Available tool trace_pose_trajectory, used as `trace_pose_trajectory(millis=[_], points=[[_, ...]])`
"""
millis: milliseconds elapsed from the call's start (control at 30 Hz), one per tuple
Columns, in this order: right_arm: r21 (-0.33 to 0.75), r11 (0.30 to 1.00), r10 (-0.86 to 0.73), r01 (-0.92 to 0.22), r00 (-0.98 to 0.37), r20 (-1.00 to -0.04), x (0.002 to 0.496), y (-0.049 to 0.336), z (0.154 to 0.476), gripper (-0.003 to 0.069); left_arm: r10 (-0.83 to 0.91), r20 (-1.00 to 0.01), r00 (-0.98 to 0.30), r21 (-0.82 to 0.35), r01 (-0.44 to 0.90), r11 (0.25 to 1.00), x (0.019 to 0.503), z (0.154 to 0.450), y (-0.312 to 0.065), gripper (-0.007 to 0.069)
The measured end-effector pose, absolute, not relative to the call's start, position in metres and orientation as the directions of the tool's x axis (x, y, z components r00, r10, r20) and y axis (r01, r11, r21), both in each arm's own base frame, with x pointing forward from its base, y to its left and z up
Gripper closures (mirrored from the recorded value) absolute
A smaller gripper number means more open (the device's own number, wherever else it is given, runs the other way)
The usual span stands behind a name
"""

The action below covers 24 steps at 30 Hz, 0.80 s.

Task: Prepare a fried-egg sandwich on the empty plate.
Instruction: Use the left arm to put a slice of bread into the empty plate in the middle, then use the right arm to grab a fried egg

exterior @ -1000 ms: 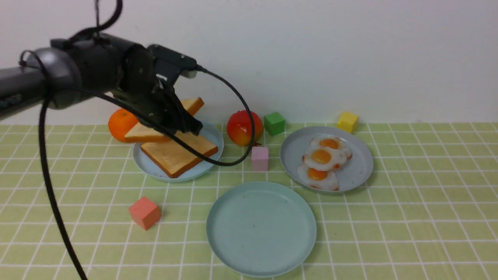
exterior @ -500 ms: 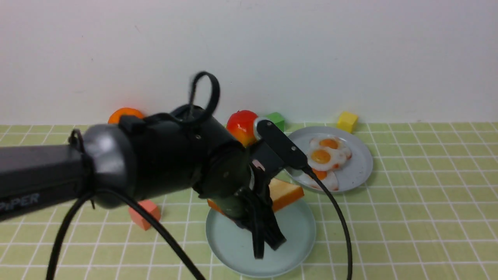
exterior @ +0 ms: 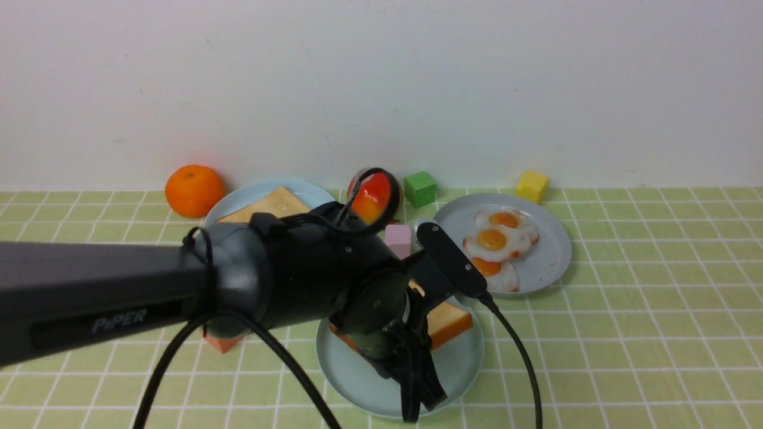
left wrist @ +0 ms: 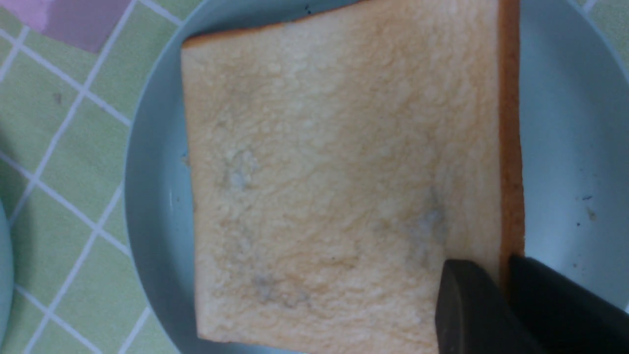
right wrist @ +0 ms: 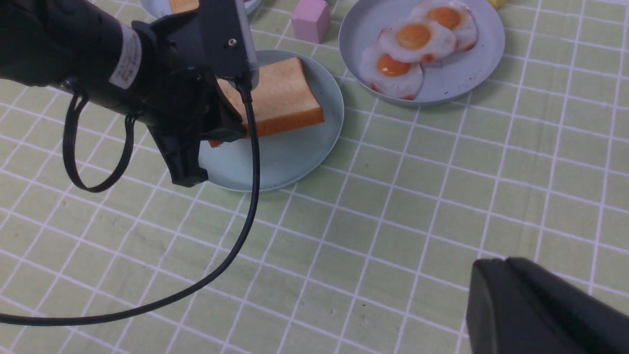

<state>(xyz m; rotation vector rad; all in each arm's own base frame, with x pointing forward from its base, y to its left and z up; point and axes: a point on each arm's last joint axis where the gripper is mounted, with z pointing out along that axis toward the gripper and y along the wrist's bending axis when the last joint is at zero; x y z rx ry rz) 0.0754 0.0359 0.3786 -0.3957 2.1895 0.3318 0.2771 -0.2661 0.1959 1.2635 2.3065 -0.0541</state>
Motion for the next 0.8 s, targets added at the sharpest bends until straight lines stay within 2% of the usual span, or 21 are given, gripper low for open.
trace_pose_trajectory(millis=[100,133,167,267,400,567,600,667,700,733,800], points=[[0.097,0.914,-0.164,-0.393,-0.577,-0.8,0.075,0.036,0.379,0.0624,0.773,-0.441,-0.456,0.187,0.796,0.576,0.276,0.195,-0.266,0.0365],[0.097,0.914,-0.164,-0.393,-0.577,-0.8,0.075,0.036,0.379,0.0624,0.772,-0.441,-0.457,0.185,0.796,0.577,0.276,0.195,-0.266,0.035],[0.097,0.914,-0.164,-0.393,-0.577,-0.8,0.075,0.036,0.379,0.0623,0.766,-0.441,-0.469,0.173,0.793,0.585,0.275,0.196,-0.266,0.0293],[0.101,0.915,-0.159,-0.391,-0.578,-0.8,0.076,0.036,0.379,0.0619,0.755,-0.448,-0.479,0.16,0.787,0.595,0.272,0.203,-0.264,0.0221],[0.146,0.921,-0.111,-0.361,-0.603,-0.79,0.083,0.038,0.378,0.0611,0.728,-0.482,-0.488,0.143,0.776,0.615,0.266,0.226,-0.259,0.0198],[0.241,0.93,-0.027,-0.278,-0.705,-0.708,0.117,0.046,0.367,0.0594,0.6,-0.613,-0.514,0.068,0.722,0.688,0.247,0.297,-0.244,0.0328],[0.26,0.932,-0.016,-0.254,-0.743,-0.669,0.134,0.049,0.359,0.0586,0.547,-0.666,-0.507,0.046,0.704,0.708,0.238,0.322,-0.235,0.0413],[0.287,0.93,0.006,-0.228,-0.775,-0.632,0.158,0.056,0.348,0.0572,0.48,-0.728,-0.489,0.02,0.685,0.728,0.223,0.353,-0.22,0.0562],[0.302,0.929,0.02,-0.213,-0.787,-0.617,0.171,0.059,0.342,0.0563,0.446,-0.759,-0.474,0.009,0.677,0.736,0.213,0.367,-0.21,0.0613],[0.317,0.928,0.037,-0.196,-0.799,-0.601,0.187,0.062,0.334,0.0549,0.424,-0.778,-0.463,0.002,0.674,0.739,0.205,0.375,-0.201,0.0638],[0.329,0.928,0.055,-0.175,-0.809,-0.585,0.205,0.066,0.326,0.0524,0.39,-0.809,-0.439,-0.007,0.672,0.741,0.191,0.386,-0.187,0.0638]])
